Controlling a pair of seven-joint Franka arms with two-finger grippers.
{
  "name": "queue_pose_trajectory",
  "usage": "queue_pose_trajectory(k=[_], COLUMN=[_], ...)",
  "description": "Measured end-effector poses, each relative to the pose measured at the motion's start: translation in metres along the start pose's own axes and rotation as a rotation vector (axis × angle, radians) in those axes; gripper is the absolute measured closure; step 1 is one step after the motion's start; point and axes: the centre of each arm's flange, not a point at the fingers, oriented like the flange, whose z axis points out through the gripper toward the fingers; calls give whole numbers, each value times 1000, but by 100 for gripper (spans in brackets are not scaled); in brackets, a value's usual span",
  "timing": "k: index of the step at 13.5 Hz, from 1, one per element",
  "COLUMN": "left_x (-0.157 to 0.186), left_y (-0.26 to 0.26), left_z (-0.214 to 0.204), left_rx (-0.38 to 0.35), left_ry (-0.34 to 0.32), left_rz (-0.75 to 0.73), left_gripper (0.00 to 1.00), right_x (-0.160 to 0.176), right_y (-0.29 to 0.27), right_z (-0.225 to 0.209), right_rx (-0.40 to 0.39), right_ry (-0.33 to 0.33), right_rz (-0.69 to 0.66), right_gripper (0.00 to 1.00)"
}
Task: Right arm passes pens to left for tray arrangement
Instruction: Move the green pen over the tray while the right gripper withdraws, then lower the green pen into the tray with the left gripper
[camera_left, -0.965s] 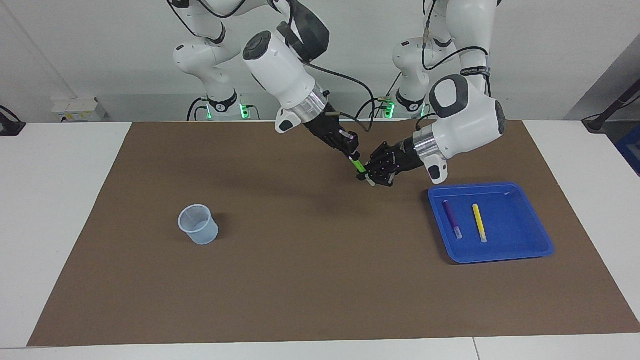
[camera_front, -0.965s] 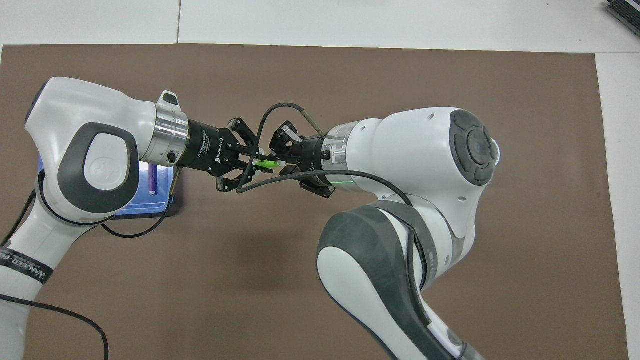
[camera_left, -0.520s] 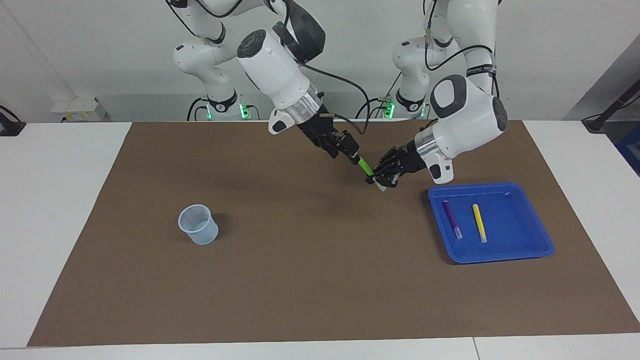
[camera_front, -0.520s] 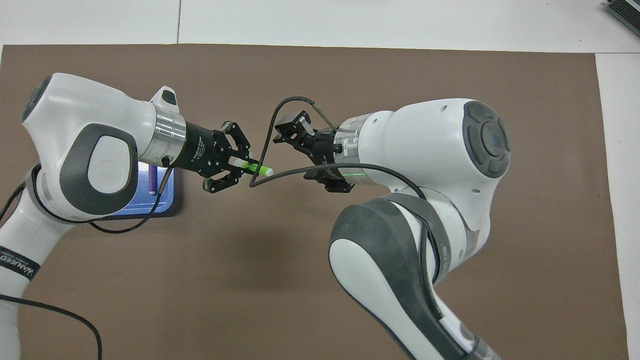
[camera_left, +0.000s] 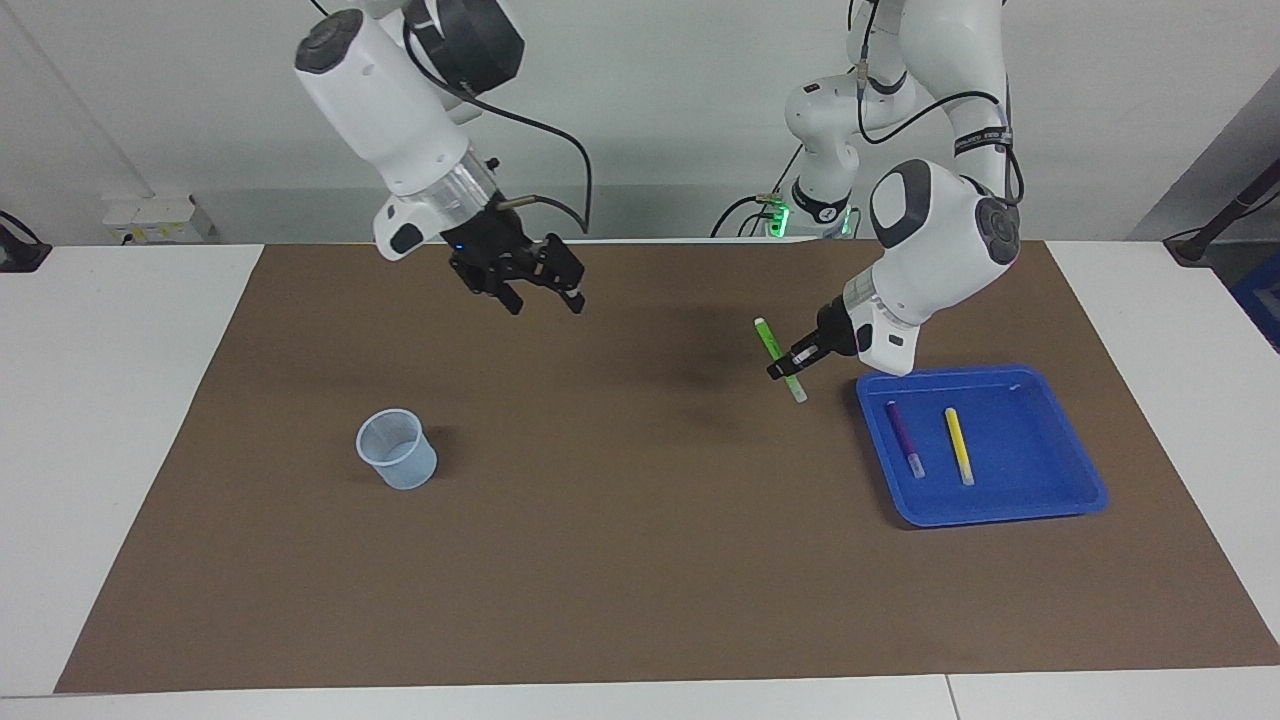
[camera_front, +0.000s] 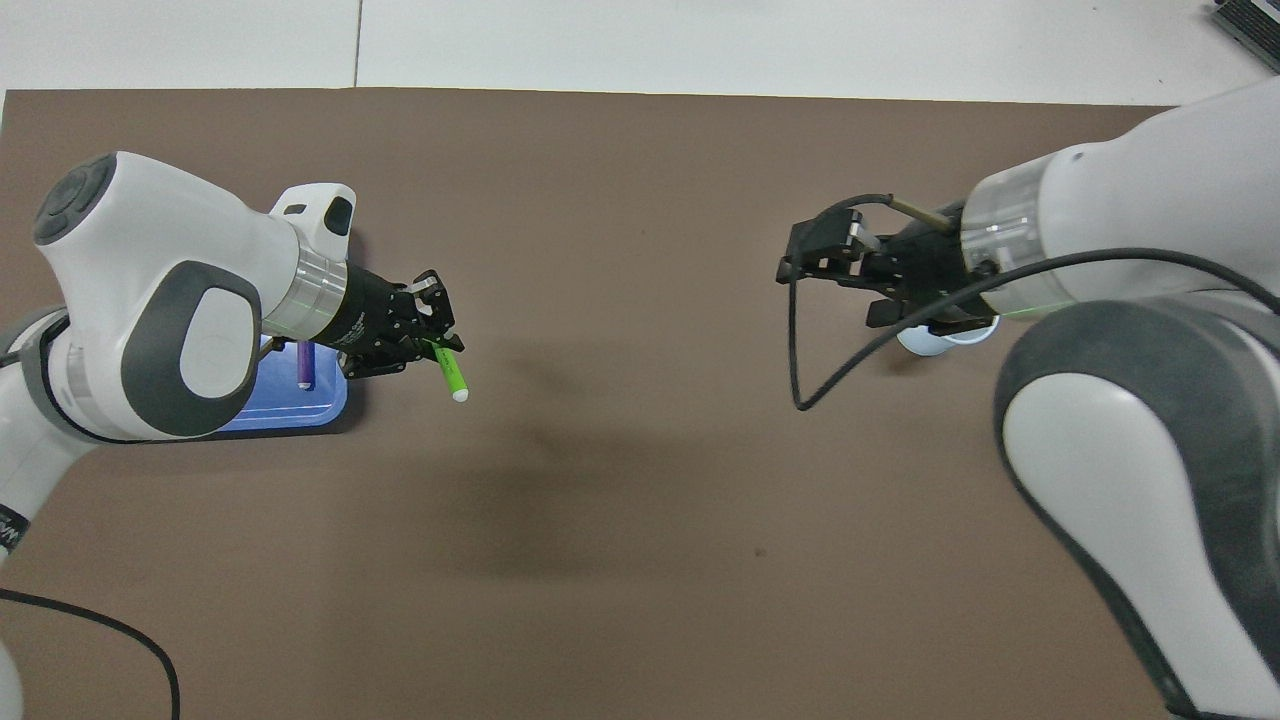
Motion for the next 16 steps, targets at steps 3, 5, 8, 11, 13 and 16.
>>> queue_pose_trajectory(k=[3, 5, 8, 11, 13, 16], left_x=[11, 21, 44, 68, 89, 108], left_y=[-12, -21, -43, -72, -102, -137], left_z=[-5, -6, -1, -9, -26, -40], left_rx=[53, 88, 130, 155, 166, 177], left_ry=[43, 96, 243, 309, 339, 352], left_rz=[145, 246, 403, 483, 483, 452], left_gripper=[83, 83, 83, 83, 83, 83], right_x=[2, 7, 20, 25, 20, 13], right_y=[45, 77, 134, 169, 174, 169], right_z=[-30, -48, -79, -95, -93, -89], right_rx=[-140, -222, -303, -331, -336, -337], right_ry=[-11, -20, -16, -14, -55, -80], right_rz=[-148, -223, -261, -218, -207, -241], right_gripper=[0, 0, 0, 0, 0, 0])
